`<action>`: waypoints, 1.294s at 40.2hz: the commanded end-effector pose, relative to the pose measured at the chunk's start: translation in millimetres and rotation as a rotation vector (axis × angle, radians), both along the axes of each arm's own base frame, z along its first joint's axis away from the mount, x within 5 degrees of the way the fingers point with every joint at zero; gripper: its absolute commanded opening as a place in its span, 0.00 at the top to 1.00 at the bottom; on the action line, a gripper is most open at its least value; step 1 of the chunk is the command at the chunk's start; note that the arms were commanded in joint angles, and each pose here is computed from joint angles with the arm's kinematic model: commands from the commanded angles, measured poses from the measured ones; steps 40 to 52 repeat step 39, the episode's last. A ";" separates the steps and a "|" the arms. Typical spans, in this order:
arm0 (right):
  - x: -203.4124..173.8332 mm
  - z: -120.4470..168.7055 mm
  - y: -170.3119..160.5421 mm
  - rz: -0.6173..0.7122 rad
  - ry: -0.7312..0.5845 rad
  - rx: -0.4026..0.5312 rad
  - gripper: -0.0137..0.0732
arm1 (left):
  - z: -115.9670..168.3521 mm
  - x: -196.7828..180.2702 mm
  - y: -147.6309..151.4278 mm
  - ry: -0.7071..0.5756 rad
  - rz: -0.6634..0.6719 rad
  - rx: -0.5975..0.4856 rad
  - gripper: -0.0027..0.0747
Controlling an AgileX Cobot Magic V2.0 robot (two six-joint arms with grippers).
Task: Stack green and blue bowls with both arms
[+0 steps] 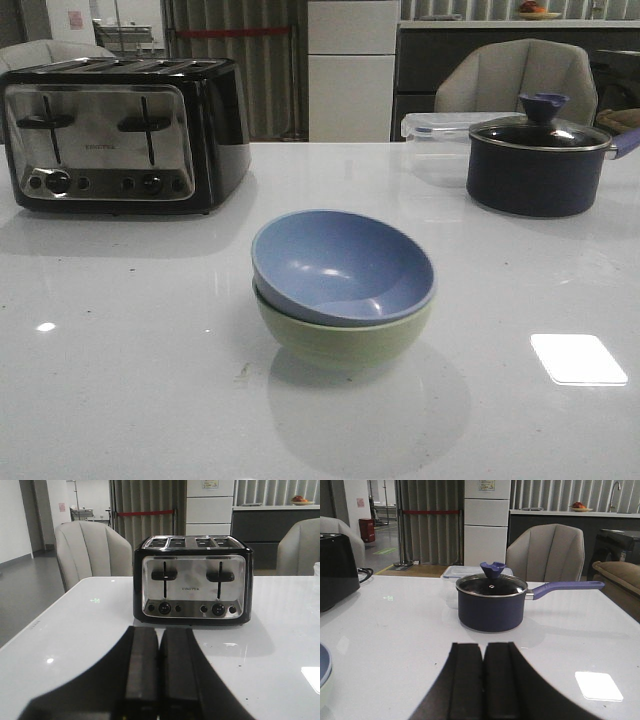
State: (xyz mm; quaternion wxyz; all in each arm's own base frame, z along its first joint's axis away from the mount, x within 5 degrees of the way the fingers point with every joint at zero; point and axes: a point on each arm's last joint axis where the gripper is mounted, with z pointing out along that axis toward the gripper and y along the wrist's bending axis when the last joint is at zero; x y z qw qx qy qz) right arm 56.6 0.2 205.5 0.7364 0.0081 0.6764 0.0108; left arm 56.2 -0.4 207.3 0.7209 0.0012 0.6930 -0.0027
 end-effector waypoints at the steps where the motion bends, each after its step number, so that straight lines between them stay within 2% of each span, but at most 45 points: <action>1: -3.4 11.8 -0.1 -0.002 -0.124 -0.005 0.79 | 6.8 -1.9 0.3 -0.096 0.003 -0.013 0.84; 28: -3.3 11.3 -1.2 -0.024 -0.118 -0.010 0.79 | 6.8 -1.9 0.3 -0.096 0.003 -0.013 0.84; 39: -3.3 11.3 -0.6 -0.026 -0.118 -0.065 0.79 | 6.8 -1.9 0.3 -0.096 0.003 -0.013 0.84; 52: -3.3 11.3 -0.6 -0.026 -0.118 -0.065 0.79 | 6.8 -1.9 0.3 -0.096 0.003 -0.013 0.84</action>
